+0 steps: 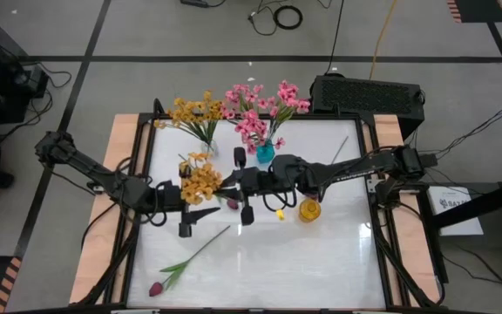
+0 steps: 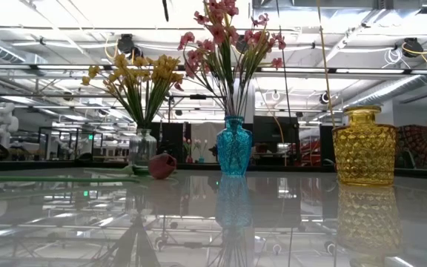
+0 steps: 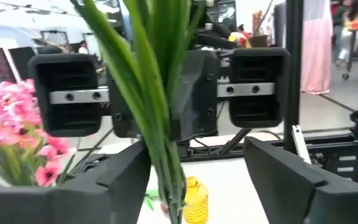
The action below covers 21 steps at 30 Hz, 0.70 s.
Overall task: Sort flowers into vase by color
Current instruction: Put the yellow flowers into the transparent vase
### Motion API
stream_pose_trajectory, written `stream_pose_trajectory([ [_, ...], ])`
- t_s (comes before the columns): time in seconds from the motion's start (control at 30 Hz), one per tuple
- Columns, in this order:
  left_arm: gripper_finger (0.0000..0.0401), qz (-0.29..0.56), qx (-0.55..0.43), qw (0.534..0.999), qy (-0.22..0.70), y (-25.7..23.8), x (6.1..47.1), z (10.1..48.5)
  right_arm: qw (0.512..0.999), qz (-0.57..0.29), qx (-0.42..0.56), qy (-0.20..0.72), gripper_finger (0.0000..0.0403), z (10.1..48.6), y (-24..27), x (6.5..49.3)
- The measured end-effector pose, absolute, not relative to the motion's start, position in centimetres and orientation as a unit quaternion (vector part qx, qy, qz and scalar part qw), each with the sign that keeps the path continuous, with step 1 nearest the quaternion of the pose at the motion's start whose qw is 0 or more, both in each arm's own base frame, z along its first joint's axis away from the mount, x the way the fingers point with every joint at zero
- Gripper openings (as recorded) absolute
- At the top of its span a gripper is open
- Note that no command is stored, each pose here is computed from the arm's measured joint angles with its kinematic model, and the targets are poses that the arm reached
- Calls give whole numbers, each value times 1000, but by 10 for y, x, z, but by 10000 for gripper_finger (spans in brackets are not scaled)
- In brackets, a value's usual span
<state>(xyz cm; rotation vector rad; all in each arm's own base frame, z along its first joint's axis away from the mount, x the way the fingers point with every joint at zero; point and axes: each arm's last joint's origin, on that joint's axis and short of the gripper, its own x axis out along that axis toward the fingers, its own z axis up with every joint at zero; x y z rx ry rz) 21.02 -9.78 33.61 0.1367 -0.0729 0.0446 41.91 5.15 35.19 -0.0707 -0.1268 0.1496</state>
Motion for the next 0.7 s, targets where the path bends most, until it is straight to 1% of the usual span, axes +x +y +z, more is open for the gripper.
stream_pose_trajectory([
  [0.1,211,31,64,997,-34,-97,209,336,994,79,-35,-63,27,351,52,419],
  [0.3,99,43,67,996,-29,-95,209,336,994,85,-27,-57,47,350,52,419],
  [0.43,26,54,65,996,-28,-92,204,339,995,83,-11,-52,68,349,52,420],
  [0.5,14,53,68,996,-22,-90,199,340,995,83,-7,-47,83,348,51,420],
  [0.7,25,53,49,997,-22,-83,186,346,996,84,-5,-16,148,353,51,411],
])
